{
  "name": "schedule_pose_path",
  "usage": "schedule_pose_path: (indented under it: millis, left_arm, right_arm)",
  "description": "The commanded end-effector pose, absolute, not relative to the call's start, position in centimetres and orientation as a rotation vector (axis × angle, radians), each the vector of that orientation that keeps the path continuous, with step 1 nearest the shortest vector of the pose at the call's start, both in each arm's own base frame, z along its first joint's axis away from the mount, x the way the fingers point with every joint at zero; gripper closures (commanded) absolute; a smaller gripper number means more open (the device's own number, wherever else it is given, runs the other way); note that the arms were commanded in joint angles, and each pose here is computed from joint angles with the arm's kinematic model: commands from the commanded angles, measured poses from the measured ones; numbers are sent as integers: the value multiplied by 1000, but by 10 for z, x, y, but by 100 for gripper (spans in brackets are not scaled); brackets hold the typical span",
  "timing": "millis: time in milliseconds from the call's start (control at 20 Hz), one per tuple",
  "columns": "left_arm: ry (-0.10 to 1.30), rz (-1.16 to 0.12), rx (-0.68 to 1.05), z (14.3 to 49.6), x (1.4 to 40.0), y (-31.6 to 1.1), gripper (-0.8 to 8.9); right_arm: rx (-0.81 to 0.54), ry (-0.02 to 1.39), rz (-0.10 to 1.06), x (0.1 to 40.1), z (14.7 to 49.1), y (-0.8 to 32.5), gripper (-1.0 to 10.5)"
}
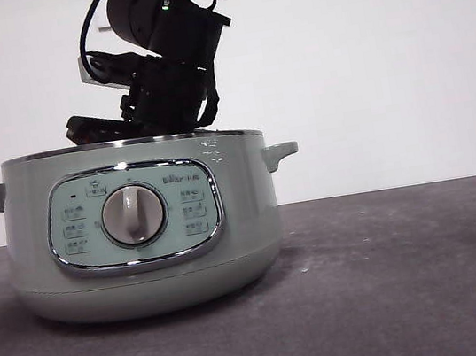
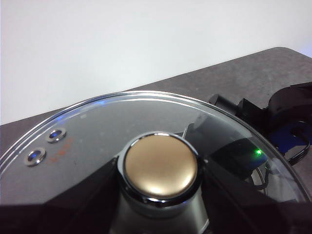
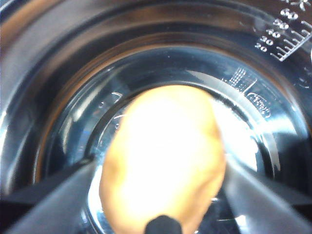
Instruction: Pick up the potato,open the lid,put the potato in the pot,close the lid
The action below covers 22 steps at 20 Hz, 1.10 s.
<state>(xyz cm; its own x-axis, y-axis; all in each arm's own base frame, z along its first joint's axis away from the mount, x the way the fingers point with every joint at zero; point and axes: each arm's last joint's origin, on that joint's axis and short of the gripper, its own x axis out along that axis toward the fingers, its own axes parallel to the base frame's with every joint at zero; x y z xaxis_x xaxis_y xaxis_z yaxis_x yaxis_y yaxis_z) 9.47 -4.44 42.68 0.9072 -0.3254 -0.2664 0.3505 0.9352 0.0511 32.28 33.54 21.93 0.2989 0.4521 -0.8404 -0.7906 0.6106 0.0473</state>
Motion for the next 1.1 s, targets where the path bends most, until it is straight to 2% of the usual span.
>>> schedule_pose_path:
  millis: [50,250,450,700,900,1100]
  left_arm:
    - [181,-346,85,438,90,-42,822]
    - [187,-344,87,437,93,-43,822]
    - [213,-345,95,435,112,-53,822]
    - [335,-352,131,415,168,-82,822]
    - [425,-441,136,391,211,-107,822]
    - [491,-508,133,363,248,-130,822]
  right_arm:
    - [-414,963,852,324,214,337,469]
    - [-411,988,830,314,243,321,474]
    - [-426,968,709,292,315,269,474]
    - [-337,802,663,239,409,199,475]
    - [-291,686,664,206,444,169,475]
    - [-267,634,661,186,460,152,475]
